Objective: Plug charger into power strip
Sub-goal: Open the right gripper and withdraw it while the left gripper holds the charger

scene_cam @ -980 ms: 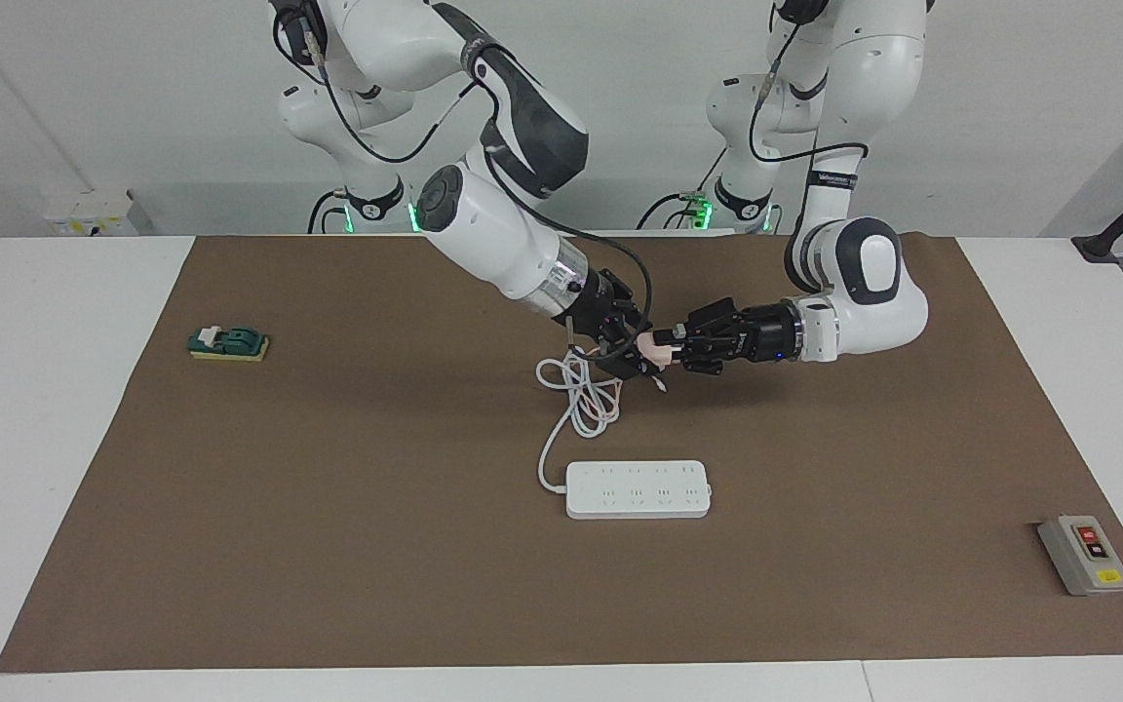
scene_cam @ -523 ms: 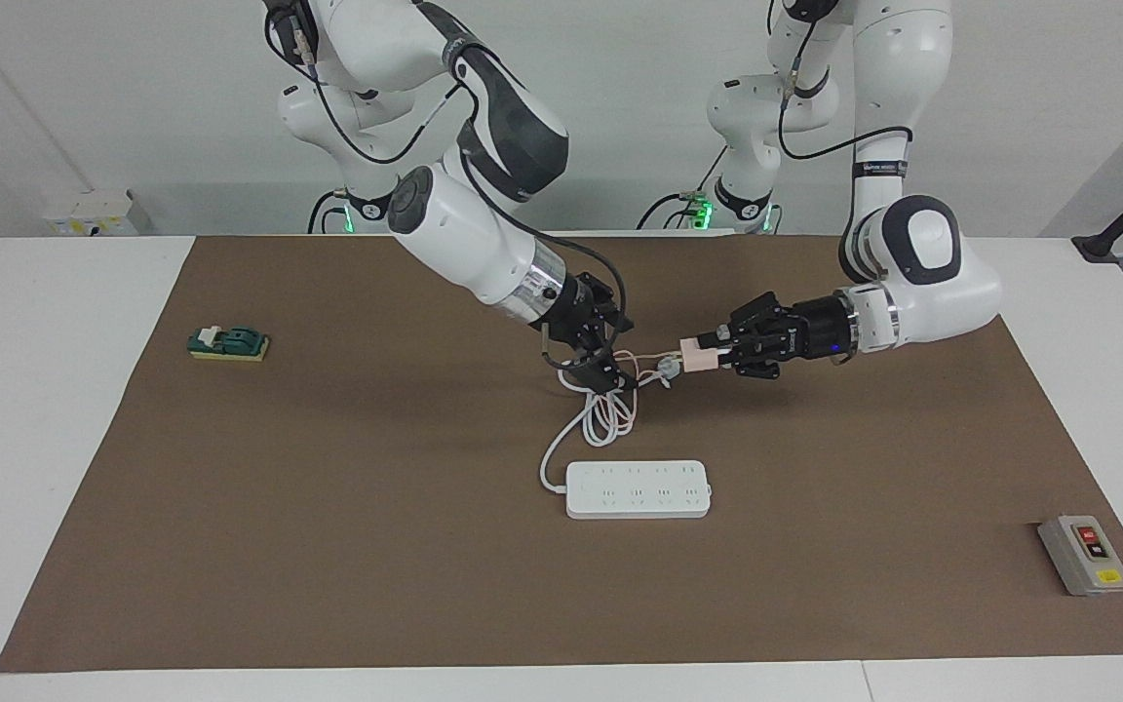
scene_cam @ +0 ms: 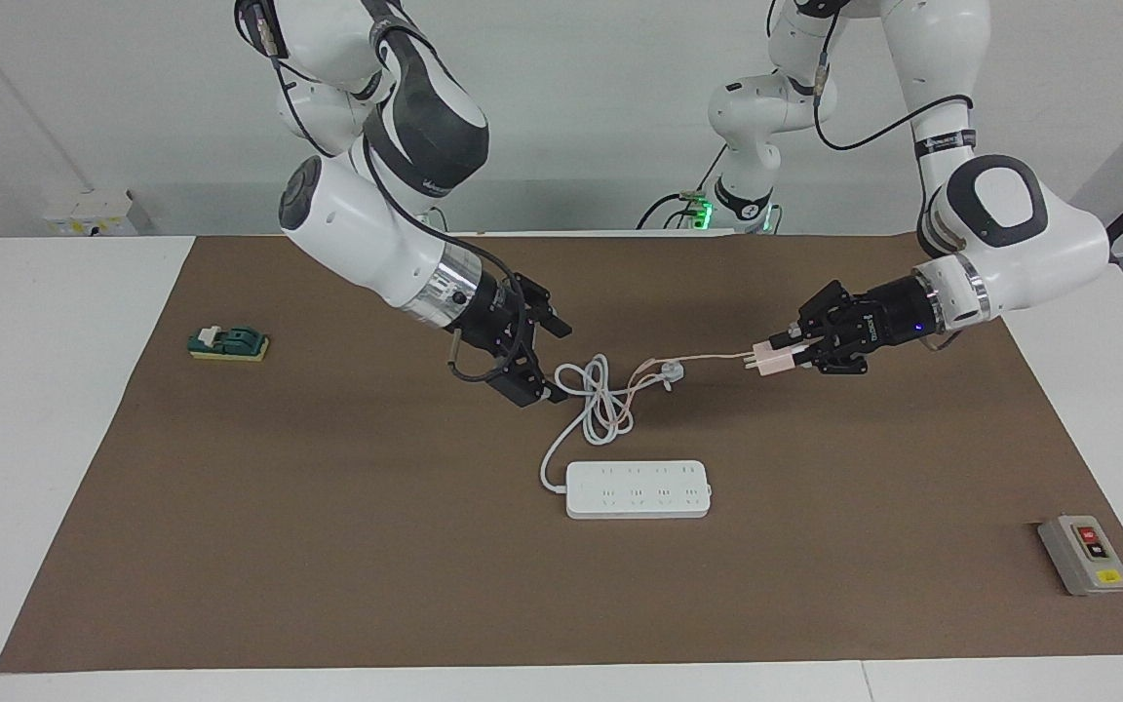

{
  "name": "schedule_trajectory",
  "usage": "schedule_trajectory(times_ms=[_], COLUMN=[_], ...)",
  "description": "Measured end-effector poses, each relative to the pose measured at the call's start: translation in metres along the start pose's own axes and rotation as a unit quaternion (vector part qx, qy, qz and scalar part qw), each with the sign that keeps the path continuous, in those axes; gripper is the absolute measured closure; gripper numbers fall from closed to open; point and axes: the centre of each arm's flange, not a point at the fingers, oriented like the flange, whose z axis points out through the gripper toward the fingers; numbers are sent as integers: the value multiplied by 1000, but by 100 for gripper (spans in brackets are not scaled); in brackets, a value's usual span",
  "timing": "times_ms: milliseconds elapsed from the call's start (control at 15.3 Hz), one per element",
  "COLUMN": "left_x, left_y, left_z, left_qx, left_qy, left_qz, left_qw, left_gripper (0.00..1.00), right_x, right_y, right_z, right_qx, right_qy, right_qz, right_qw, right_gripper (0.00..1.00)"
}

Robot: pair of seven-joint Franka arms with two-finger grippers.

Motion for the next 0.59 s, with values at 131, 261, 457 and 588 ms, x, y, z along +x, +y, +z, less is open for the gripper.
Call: schedule_trajectory(times_ms=[131,261,457,588], left_x=[3,1,0,6], left_y=[1,0,-2,3], left_z=[-11,-14,-7,14], left_qx=[40,73,126,170], left_qy=[-26,-54,-103,-131], left_qz=[26,43,81,123], left_qw=[999,995,983,969], left_gripper=[71,71,71,71], right_x=[7,18,44,61], right_y=[-6,-12,-15,-15], right_z=[-22,-45,-82,-107], right_qx=[2,4,-10,-21], right_qy=[2,15,30,39], right_qz=[3,-3,-45,-91], right_qw=[1000,1000,999,995], right_gripper=[0,0,0,0])
